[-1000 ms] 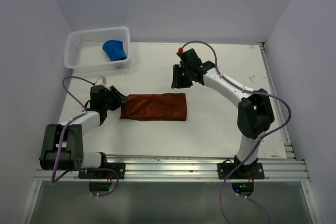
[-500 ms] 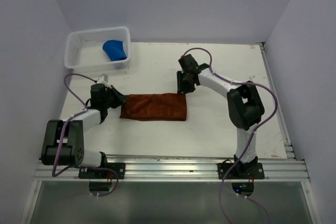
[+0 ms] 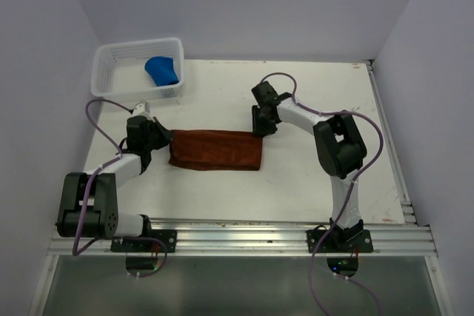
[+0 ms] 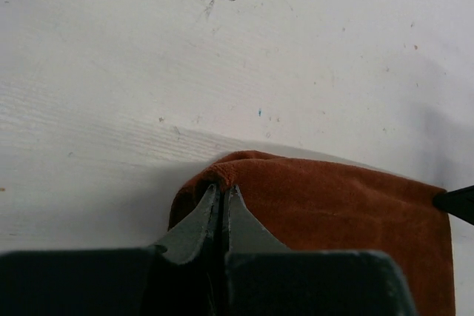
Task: Roll the towels
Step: Fold the towel
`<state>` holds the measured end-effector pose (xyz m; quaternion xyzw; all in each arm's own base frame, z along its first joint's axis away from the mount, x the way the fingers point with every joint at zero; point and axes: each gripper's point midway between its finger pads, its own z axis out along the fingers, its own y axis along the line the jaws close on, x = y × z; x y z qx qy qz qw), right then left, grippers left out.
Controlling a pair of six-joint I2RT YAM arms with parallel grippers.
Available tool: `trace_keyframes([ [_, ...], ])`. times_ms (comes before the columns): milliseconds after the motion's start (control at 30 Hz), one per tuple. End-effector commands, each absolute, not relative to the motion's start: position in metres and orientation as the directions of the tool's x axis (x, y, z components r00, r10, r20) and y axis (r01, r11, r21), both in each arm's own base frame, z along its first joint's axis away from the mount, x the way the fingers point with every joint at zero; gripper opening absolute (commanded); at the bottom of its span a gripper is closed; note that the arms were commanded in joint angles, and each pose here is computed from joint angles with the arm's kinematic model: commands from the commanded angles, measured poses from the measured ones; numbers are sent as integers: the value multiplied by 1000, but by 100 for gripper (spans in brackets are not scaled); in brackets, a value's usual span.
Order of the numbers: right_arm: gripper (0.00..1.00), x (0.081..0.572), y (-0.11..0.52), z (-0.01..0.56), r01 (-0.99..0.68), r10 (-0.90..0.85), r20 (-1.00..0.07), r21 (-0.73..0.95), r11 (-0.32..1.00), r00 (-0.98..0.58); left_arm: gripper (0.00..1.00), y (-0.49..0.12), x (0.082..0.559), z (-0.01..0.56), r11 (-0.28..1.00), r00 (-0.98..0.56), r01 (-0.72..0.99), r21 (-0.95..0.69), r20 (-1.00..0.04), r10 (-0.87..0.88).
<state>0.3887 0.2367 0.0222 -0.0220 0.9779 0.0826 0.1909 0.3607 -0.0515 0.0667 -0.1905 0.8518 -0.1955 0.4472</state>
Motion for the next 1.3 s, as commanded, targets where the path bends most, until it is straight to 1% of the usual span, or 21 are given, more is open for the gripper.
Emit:
trace_keyframes([
  [0, 37, 390, 228, 13, -75, -25, -376, 118, 990, -926, 0, -40, 367, 65, 882, -492, -159, -444, -739, -460],
  [133, 37, 389, 228, 7, -77, -31, -364, 113, 991, -931, 0, -37, 370, 62, 888, -488, -167, -428, -747, -452],
  [167, 38, 389, 228, 6, -81, -34, -363, 115, 990, -931, 2, -36, 370, 62, 889, -488, -169, -425, -748, -450],
  [233, 39, 390, 233, 8, -95, -39, -371, 134, 986, -928, 16, -35, 371, 63, 890, -487, -171, -423, -749, -449],
  [267, 40, 391, 235, 17, -106, -42, -387, 147, 983, -921, 18, -35, 371, 64, 890, -487, -169, -424, -749, -450],
  [300, 45, 396, 241, 35, -132, -42, -424, 184, 974, -904, 36, -37, 371, 70, 888, -482, -159, -432, -751, -451],
  [333, 45, 396, 241, 36, -132, -42, -425, 185, 974, -904, 36, -37, 370, 69, 887, -487, -164, -431, -747, -453],
  [367, 46, 397, 242, 43, -135, -42, -432, 187, 973, -901, 42, -37, 372, 76, 887, -475, -157, -434, -754, -453],
  [433, 47, 399, 243, 58, -141, -37, -455, 196, 970, -890, 48, -35, 370, 80, 886, -478, -172, -430, -750, -457],
  [467, 47, 398, 242, 63, -141, -36, -457, 198, 970, -889, 56, -35, 373, 87, 886, -471, -173, -430, -754, -458],
  [533, 48, 397, 242, 79, -142, -23, -481, 212, 967, -876, 60, -34, 369, 93, 883, -476, -186, -431, -747, -464],
  [600, 48, 391, 240, 83, -133, -11, -480, 221, 966, -877, 62, -35, 364, 103, 877, -463, -181, -445, -748, -475],
  [633, 48, 387, 241, 92, -141, -6, -484, 242, 960, -875, 63, -38, 357, 101, 869, -479, -186, -459, -730, -488],
  [833, 49, 353, 233, 84, -138, -16, -431, 253, 958, -902, 67, -60, 315, 75, 831, -571, -159, -532, -638, -517],
  [967, 49, 332, 228, 71, -144, -36, -409, 238, 961, -912, 65, -69, 293, 51, 827, -610, -147, -543, -608, -508],
  [1067, 49, 321, 227, 62, -145, -44, -390, 233, 962, -920, 62, -73, 289, 44, 829, -623, -131, -543, -606, -495],
  [1100, 49, 318, 229, 60, -145, -46, -386, 233, 961, -921, 61, -77, 289, 44, 830, -626, -117, -545, -608, -488],
  [1167, 49, 310, 231, 53, -144, -45, -376, 239, 960, -925, 54, -79, 288, 42, 834, -632, -108, -541, -610, -478],
  [1200, 49, 308, 232, 52, -146, -47, -374, 240, 960, -926, 49, -78, 288, 41, 837, -632, -107, -536, -613, -474],
  [1233, 49, 307, 234, 52, -147, -46, -375, 243, 959, -926, 41, -77, 289, 41, 842, -630, -110, -527, -618, -470],
  [1267, 49, 301, 236, 49, -150, -52, -368, 244, 958, -928, 36, -77, 289, 41, 845, -631, -110, -524, -620, -466],
])
